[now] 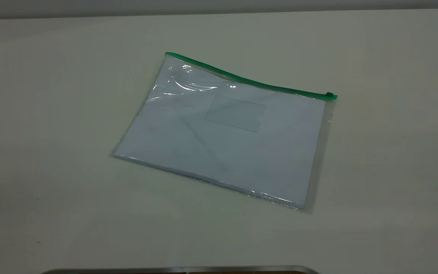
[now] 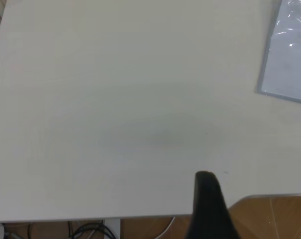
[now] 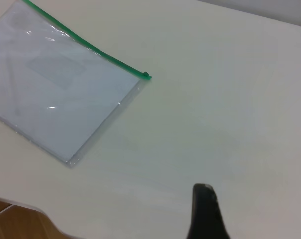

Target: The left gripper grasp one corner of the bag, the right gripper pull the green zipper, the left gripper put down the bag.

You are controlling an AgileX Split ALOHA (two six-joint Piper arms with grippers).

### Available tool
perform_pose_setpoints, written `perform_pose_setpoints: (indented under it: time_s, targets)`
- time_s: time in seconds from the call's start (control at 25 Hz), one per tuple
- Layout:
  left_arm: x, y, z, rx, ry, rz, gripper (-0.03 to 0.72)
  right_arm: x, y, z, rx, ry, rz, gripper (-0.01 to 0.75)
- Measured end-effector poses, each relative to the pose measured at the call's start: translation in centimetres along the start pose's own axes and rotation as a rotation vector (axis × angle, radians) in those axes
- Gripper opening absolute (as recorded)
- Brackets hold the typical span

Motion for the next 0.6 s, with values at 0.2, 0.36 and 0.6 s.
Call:
perform_pose_setpoints:
  time_s: [0.2, 0.36, 0.6]
  targets:
    - [0.0, 0.0, 0.0, 0.000, 0.000, 0.000, 0.563, 0.0, 0.2, 0.0, -0.014, -0.001, 0.024, 0.538]
    - [0.0, 0.0, 0.0, 0.000, 0.000, 0.000, 0.563, 0.0, -0.1, -0.1, -0.010, 0.002, 0.008, 0.538]
    - [0.0, 0.0, 0.0, 0.000, 0.000, 0.000, 0.563, 0.0, -1.4, -0.2, 0.070, 0.006, -0.062, 0.538]
Point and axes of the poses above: a point on each arm's last joint axis where the gripper is mounted, x pointing out along that axis toward the gripper, y along the wrist's bending axis when the last joint is at zero, z = x × y, the point moved 9 cm from there along x, pointing out along that axis toward the gripper, and after that the axes turned 6 degrees about x, right-handed, at the moved point
